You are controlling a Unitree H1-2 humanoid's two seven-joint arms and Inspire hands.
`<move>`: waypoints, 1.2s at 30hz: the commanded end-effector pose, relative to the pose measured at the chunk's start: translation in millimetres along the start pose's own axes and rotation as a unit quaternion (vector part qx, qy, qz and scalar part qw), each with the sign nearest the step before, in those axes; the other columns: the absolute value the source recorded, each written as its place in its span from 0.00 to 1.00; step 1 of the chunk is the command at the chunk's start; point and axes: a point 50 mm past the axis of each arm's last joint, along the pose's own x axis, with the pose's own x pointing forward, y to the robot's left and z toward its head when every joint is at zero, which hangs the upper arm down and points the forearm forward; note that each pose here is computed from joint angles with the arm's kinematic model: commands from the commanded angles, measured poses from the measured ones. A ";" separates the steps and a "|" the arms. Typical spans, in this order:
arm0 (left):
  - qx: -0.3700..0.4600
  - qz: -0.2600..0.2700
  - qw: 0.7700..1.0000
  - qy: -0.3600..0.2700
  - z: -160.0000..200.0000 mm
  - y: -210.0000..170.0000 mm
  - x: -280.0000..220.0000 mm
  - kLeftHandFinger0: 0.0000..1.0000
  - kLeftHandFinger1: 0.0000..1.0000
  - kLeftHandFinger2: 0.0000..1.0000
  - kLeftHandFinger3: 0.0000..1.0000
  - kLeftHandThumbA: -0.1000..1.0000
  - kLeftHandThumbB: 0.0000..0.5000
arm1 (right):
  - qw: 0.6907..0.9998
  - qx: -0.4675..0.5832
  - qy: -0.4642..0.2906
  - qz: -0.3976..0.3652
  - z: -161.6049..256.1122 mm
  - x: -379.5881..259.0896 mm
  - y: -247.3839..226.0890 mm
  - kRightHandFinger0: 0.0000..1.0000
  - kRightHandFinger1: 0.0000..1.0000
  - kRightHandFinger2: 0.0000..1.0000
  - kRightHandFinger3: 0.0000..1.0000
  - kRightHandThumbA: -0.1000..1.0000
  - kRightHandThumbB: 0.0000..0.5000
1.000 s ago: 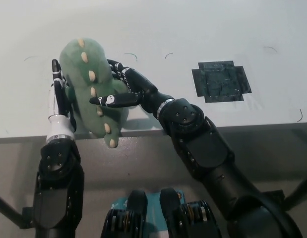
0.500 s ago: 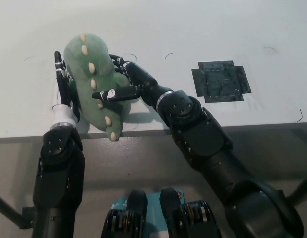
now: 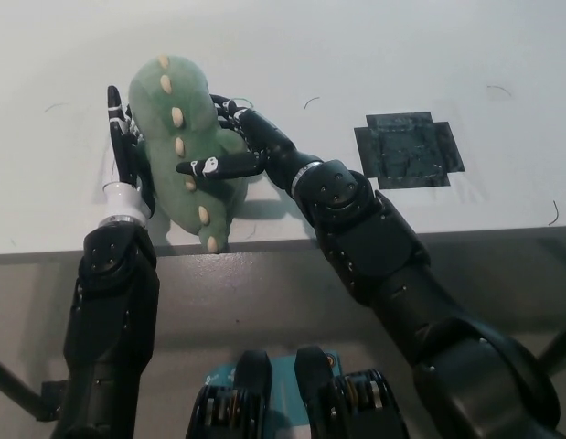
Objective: Use both hands to pick up a dinasour on the right side and move it to the left side
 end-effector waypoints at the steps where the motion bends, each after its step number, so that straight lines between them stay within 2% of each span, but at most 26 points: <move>1: -0.011 -0.059 0.997 -0.047 26.5 -30.3 9.9 1.00 1.00 1.00 1.00 1.00 0.43 | 0.998 -0.012 -0.058 0.028 42.4 11.3 16.6 1.00 1.00 1.00 1.00 1.00 0.24; 5: 0.001 -0.058 0.997 -0.048 27.3 -28.9 10.5 1.00 1.00 1.00 1.00 1.00 0.44 | 0.998 -0.019 -0.057 0.022 43.6 10.9 16.3 1.00 1.00 1.00 1.00 1.00 0.29; 6: 0.014 -0.056 0.997 -0.048 27.0 -27.4 11.1 1.00 1.00 1.00 1.00 1.00 0.45 | 0.998 -0.015 -0.054 0.021 42.4 10.4 15.4 1.00 1.00 1.00 1.00 1.00 0.25; 8: 0.027 -0.055 0.997 -0.041 26.7 -25.0 11.8 1.00 1.00 1.00 1.00 1.00 0.51 | 0.999 -0.016 -0.049 0.015 40.7 9.7 14.0 1.00 1.00 1.00 1.00 1.00 0.25; 11: 0.031 -0.047 0.998 -0.036 26.6 -22.5 11.9 1.00 1.00 1.00 1.00 1.00 0.54 | 0.998 -0.016 -0.052 0.012 35.0 7.7 8.2 1.00 1.00 1.00 1.00 1.00 0.25; 14: 0.025 -0.029 0.999 -0.028 31.2 -19.3 16.8 1.00 1.00 1.00 1.00 1.00 0.67 | 0.999 -0.010 -0.048 0.001 34.9 5.9 -3.1 1.00 1.00 1.00 1.00 1.00 0.25; 17: 0.020 -0.028 0.999 -0.021 32.8 -11.8 18.0 1.00 1.00 1.00 1.00 1.00 0.79 | 0.999 0.000 -0.053 -0.006 34.5 3.9 -12.0 1.00 1.00 1.00 1.00 1.00 0.22; 19: 0.026 -0.031 0.999 -0.022 29.4 -4.1 17.6 1.00 1.00 1.00 1.00 1.00 0.83 | 0.999 0.000 -0.051 -0.011 31.8 2.3 -18.4 1.00 1.00 1.00 1.00 1.00 0.21; 23: 0.027 -0.024 0.999 -0.021 28.0 5.3 18.8 1.00 1.00 1.00 1.00 1.00 0.81 | 0.999 0.011 -0.049 -0.021 28.6 -1.3 -29.3 1.00 1.00 1.00 1.00 1.00 0.23; 25: 0.031 -0.017 0.999 -0.021 24.7 14.7 17.7 1.00 1.00 1.00 1.00 1.00 0.74 | 0.999 0.008 -0.043 -0.032 20.9 -4.1 -39.8 1.00 1.00 1.00 1.00 1.00 0.33; 26: 0.035 -0.012 0.999 -0.020 23.6 20.6 17.2 1.00 1.00 1.00 1.00 1.00 0.71 | 0.998 0.020 -0.047 -0.036 16.7 -5.8 -44.7 1.00 1.00 1.00 1.00 1.00 0.33; 27: 0.036 -0.011 0.999 -0.019 22.9 24.2 17.0 1.00 1.00 1.00 1.00 1.00 0.71 | 0.998 0.028 -0.048 -0.036 14.4 -6.9 -47.5 1.00 1.00 1.00 1.00 1.00 0.38; 30: 0.037 -0.005 0.999 -0.020 22.7 30.9 16.0 1.00 1.00 1.00 1.00 1.00 0.72 | 0.998 0.030 -0.046 -0.036 14.6 -8.1 -50.0 1.00 1.00 1.00 1.00 1.00 0.41; 33: 0.035 0.000 0.999 -0.020 21.9 41.2 14.2 1.00 1.00 1.00 1.00 1.00 0.68 | 0.998 0.039 -0.037 -0.041 14.6 -12.8 -57.7 1.00 1.00 1.00 1.00 1.00 0.44; 34: 0.039 -0.002 0.999 -0.023 23.0 45.3 13.8 1.00 1.00 1.00 1.00 1.00 0.72 | 0.998 0.033 -0.039 -0.046 14.4 -14.6 -61.3 1.00 1.00 1.00 1.00 1.00 0.43; 36: 0.035 -0.002 0.999 -0.028 25.3 53.5 11.3 1.00 1.00 1.00 1.00 1.00 0.67 | 0.998 0.026 -0.041 -0.049 13.0 -17.5 -66.6 1.00 1.00 1.00 1.00 1.00 0.41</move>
